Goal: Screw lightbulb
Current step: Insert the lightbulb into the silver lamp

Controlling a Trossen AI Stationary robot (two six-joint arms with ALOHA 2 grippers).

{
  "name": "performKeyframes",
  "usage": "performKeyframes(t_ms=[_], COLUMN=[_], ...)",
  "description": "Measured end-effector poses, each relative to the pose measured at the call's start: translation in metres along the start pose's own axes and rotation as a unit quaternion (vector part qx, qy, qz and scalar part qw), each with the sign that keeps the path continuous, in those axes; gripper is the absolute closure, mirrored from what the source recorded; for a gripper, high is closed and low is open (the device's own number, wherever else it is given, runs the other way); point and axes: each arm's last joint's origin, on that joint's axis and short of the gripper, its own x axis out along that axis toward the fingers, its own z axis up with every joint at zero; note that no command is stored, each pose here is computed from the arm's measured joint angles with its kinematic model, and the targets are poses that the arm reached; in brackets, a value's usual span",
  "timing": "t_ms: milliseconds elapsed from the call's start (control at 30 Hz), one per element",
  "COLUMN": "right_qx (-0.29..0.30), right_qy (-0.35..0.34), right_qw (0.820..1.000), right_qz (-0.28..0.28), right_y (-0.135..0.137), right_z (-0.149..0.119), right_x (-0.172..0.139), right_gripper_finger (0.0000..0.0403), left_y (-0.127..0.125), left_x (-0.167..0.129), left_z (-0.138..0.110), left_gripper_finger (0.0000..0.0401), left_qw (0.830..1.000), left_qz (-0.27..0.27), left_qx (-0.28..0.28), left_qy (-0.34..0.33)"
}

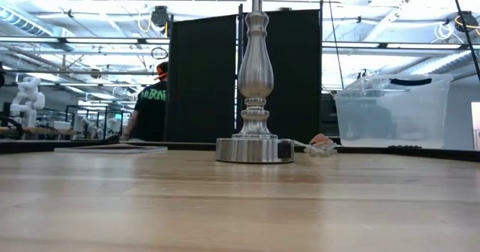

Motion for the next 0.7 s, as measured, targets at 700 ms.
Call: performKeyframes(t_ms=[700], right_qx=[-0.006], right_qy=[-0.049], right_qw=[0.999], right_qz=[-0.019], right_y=[-0.022], right_z=[-0.007], right_x=[0.023], right_gripper_finger=[0.0403], left_y=[-0.027], left_x=[0.001], left_z=[0.013], left_gripper_finger=[0.0399], left_qw=[0.997], left_qz=[-0.063], left_qx=[0.022], left_qy=[-0.044])
